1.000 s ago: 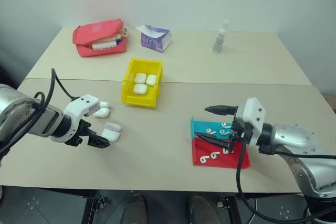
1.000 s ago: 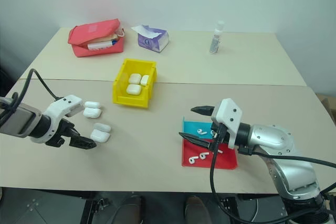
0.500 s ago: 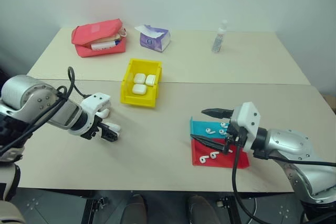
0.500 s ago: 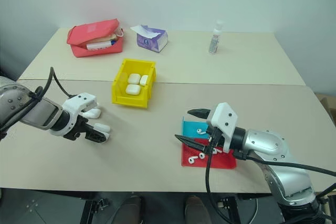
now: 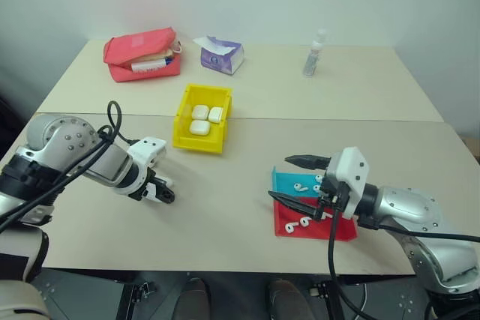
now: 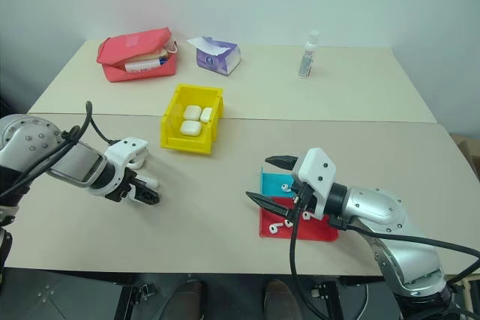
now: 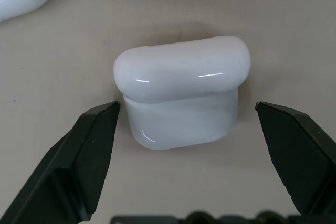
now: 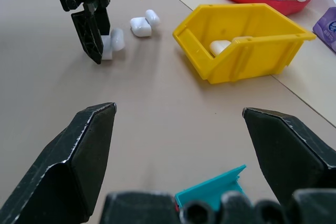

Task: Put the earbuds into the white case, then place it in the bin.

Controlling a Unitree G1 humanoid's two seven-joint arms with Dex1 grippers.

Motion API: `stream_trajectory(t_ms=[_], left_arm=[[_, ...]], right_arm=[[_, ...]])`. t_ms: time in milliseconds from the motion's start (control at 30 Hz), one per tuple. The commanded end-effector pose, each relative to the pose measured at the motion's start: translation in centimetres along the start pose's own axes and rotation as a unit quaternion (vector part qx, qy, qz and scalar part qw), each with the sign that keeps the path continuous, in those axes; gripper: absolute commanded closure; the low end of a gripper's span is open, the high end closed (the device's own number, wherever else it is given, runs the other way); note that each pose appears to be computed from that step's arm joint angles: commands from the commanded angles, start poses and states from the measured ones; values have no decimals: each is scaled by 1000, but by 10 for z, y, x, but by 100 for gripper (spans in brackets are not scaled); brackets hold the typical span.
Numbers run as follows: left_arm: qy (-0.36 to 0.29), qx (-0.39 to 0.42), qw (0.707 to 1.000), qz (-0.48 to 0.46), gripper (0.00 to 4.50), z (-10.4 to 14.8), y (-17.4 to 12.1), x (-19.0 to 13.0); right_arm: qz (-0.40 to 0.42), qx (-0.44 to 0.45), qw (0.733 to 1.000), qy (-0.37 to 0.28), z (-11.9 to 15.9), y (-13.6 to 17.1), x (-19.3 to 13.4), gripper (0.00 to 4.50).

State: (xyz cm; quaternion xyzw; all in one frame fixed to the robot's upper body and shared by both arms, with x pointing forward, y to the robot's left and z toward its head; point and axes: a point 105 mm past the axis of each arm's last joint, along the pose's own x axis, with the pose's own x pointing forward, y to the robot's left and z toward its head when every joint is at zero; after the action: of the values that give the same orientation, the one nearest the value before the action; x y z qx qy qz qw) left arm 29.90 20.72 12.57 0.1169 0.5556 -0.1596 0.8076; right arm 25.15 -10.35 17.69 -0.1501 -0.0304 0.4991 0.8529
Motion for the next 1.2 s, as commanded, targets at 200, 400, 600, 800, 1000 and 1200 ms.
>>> stream_trajectory(t_ms=[200, 400, 600, 800, 1000, 1200], left_arm=[[6, 5, 1000, 14, 37, 0, -1, -2], [2, 7, 1000, 23, 173, 3, -1, -3], [-16, 14, 999, 39, 173, 3, 2, -10], [-195, 5, 981, 9, 173, 20, 2, -58], [-520, 29, 849, -84, 173, 43, -14, -123], [-569, 126, 770, -259, 173, 54, -46, -129]], right_arm=[[6, -2, 1000, -13, 8, 7, 0, 0], [6, 0, 1000, -13, 7, 7, 2, 0], [4, 1, 1000, -14, 5, 4, 0, 0], [1, -5, 1000, -9, 3, 0, -5, 0], [-4, -17, 1000, -4, 3, -13, -7, 0], [0, -42, 999, -2, 11, -23, -9, 0]])
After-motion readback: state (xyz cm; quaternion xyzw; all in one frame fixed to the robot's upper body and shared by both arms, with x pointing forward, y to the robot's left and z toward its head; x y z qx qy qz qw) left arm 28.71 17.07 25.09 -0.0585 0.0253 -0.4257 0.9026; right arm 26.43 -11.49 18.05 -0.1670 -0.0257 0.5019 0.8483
